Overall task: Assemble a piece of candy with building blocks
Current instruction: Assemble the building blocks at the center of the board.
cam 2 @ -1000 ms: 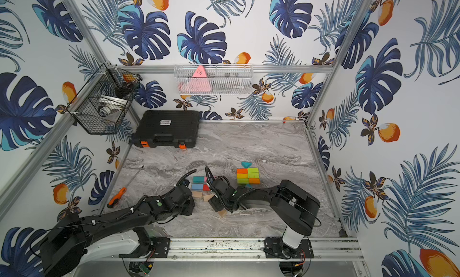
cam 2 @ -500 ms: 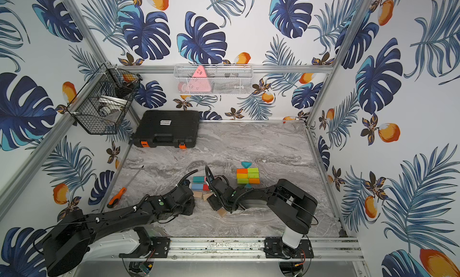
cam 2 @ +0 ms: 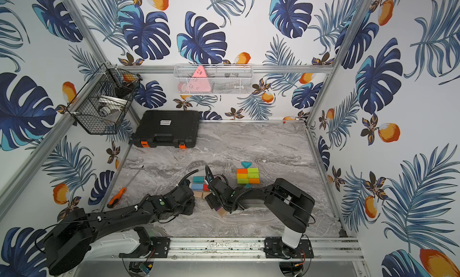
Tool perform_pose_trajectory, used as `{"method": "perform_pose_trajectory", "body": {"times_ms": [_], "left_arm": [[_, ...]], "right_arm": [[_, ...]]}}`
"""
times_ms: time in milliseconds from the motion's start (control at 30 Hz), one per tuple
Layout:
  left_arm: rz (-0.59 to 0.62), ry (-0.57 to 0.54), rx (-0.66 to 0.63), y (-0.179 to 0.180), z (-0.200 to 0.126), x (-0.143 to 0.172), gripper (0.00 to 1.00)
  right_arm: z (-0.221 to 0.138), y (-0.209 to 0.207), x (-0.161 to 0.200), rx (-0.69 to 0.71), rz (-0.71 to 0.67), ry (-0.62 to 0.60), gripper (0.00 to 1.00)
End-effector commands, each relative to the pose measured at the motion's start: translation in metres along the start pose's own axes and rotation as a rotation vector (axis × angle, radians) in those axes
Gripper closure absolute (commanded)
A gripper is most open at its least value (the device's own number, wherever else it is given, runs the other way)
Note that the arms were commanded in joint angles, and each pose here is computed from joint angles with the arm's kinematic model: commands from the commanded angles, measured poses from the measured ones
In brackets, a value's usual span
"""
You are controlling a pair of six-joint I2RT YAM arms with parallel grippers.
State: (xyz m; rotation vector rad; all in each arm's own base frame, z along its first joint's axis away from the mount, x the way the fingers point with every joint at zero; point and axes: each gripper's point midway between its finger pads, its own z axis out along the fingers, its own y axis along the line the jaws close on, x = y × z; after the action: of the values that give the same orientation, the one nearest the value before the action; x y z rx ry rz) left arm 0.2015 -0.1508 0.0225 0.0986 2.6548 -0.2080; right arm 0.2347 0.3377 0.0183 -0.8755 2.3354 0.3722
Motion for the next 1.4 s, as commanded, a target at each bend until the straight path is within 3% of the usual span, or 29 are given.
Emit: {"method": "perform_pose_trajectory", "body": {"times_ms": [0, 567, 1033, 1367], "left_arm": [[-0.018, -0.030, 0.004, -0.003, -0.001, -0.009, 0.46], [-0.026, -0.026, -0.006, -0.002, 0.001, -0.008, 0.47], [-0.026, -0.021, -0.008, -0.002, 0.003, -0.008, 0.48], [-0.054, -0.036, -0.013, 0.000, 0.005, -0.009, 0.51]], "right_arm": [[0.002, 0.001, 0.025, -0.015, 0.019, 0.093, 0.19], [-0.010, -0.001, 0.026, -0.008, 0.068, 0.110, 0.21], [-0.007, 0.010, 0.030, -0.069, 0.079, 0.133, 0.39], [-0.001, 0.012, 0.034, -0.074, 0.098, 0.147, 0.45]]}}
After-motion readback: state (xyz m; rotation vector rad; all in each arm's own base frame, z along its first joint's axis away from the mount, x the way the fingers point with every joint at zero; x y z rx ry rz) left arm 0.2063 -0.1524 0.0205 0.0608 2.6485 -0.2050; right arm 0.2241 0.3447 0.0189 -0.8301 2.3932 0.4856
